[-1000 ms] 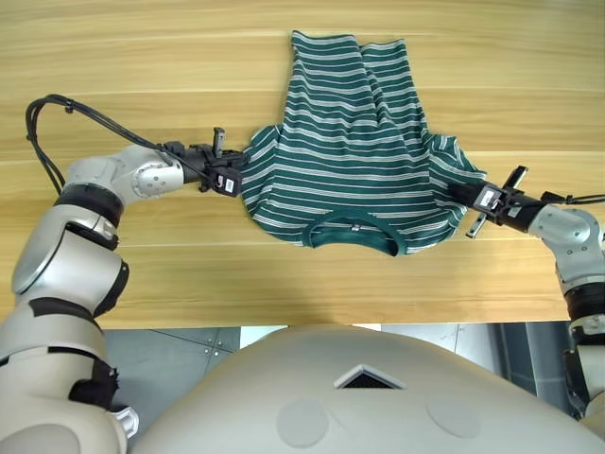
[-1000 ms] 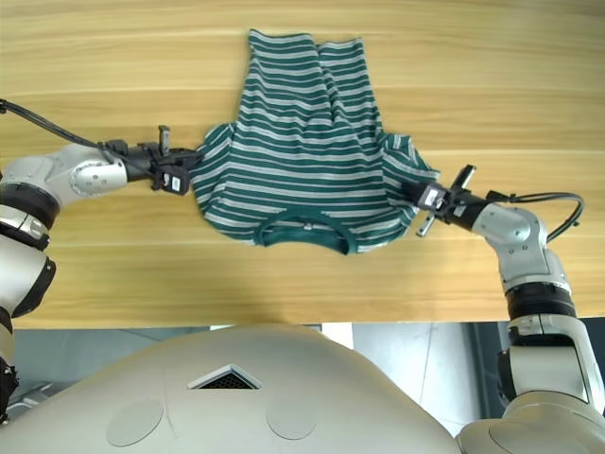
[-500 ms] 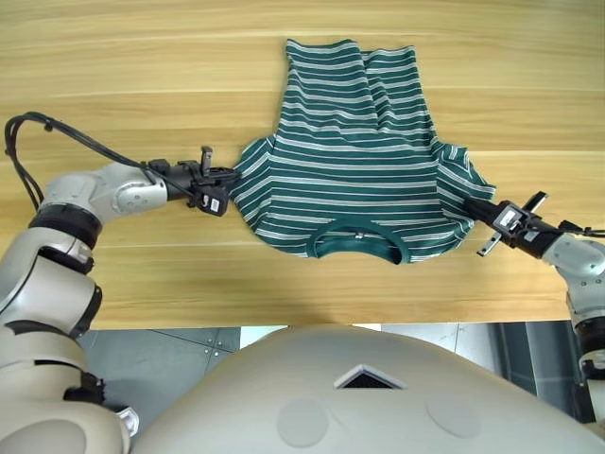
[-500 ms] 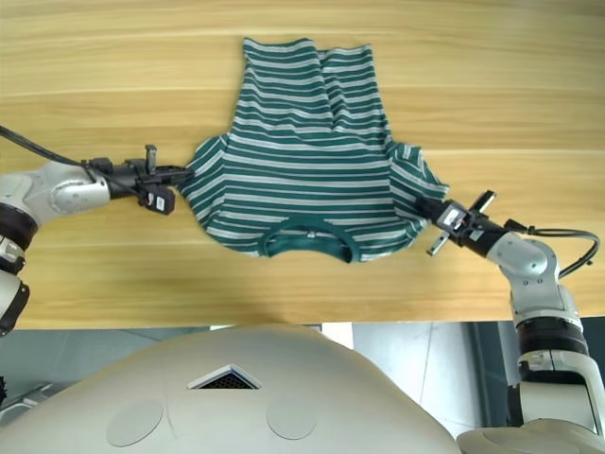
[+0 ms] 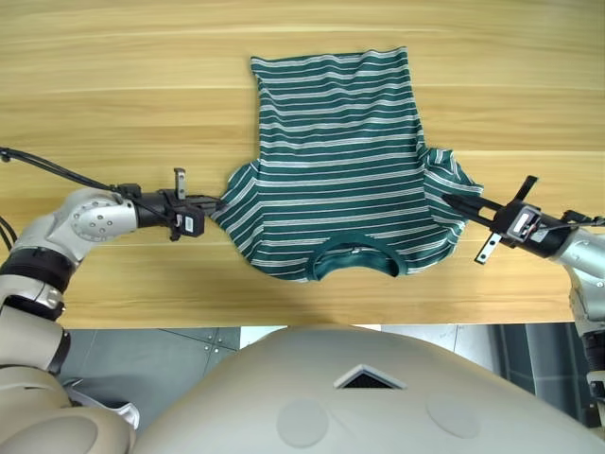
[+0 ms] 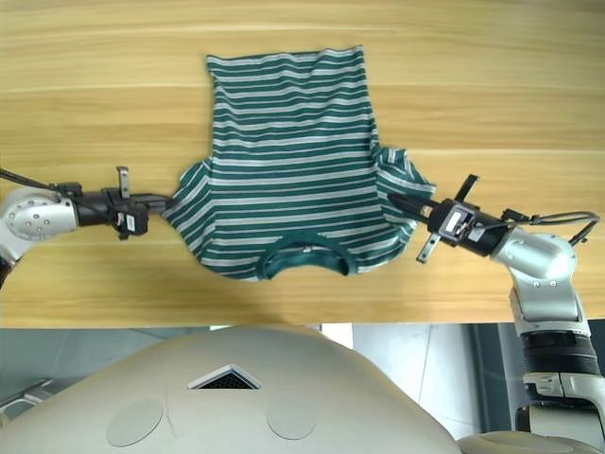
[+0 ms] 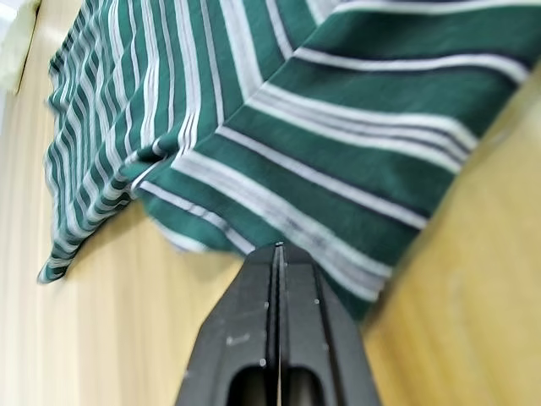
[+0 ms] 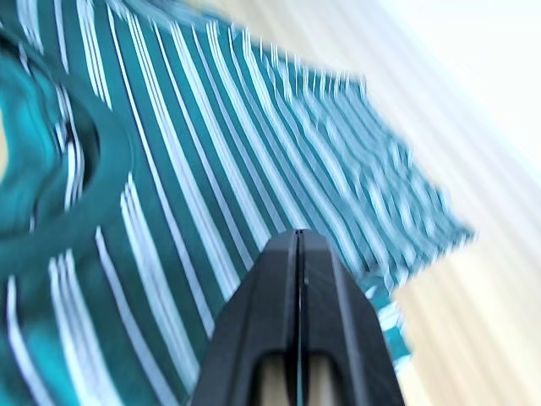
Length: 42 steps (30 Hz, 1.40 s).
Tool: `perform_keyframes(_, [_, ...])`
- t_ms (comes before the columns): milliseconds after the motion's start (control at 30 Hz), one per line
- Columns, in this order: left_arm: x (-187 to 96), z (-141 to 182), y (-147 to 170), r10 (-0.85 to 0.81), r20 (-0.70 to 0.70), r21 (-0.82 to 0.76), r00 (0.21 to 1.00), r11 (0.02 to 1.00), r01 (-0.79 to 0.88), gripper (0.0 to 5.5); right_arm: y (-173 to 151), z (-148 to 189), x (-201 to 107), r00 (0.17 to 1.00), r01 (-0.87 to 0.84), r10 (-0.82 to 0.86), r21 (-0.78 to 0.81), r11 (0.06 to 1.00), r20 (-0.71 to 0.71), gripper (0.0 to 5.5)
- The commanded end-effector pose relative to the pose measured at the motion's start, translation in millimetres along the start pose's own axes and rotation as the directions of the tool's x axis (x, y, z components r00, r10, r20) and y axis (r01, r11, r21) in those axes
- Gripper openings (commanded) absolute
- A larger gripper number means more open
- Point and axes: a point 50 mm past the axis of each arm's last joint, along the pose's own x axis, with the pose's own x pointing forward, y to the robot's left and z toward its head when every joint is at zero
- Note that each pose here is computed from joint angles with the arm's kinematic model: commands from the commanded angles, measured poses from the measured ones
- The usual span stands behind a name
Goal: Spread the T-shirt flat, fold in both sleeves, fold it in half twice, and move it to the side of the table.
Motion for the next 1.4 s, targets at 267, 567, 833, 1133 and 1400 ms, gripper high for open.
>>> perform_keyframes(267, [-13, -7, 23, 0.051, -0.064, 0.028, 0.997, 0.998, -0.049, 0.0, -33, 6, 26, 0.998, 0.053, -0.05, -0.064, 0.997, 0.034, 0.03])
perform_keyframes(567, [-70, 6, 8, 0.003, -0.124, 0.026, 0.992, 1.0, 0.0, 1.36, -35, -2, 21, 0.996, 0.091, -0.09, -0.041, 0.995, 0.005, 0.0])
perform_keyframes(833, [-28, 25, -32, -0.156, -0.093, 0.083, 0.983, 0.983, 0.164, 2.58, -31, 0, 20, 0.995, 0.095, -0.094, -0.047, 0.994, 0.011, 0.0])
perform_keyframes(1133, [-9, 41, -21, -0.109, -0.011, 0.122, 0.994, 0.987, 0.109, 2.58, -26, -2, 23, 0.996, 0.085, -0.085, -0.042, 0.995, 0.001, 0.0])
perform_keyframes(1400, [-6, 22, -13, -0.098, -0.144, 0.179, 0.985, 0.976, 0.124, 2.58, -22, -3, 24, 0.997, 0.077, -0.077, -0.037, 0.996, -0.003, 0.0])
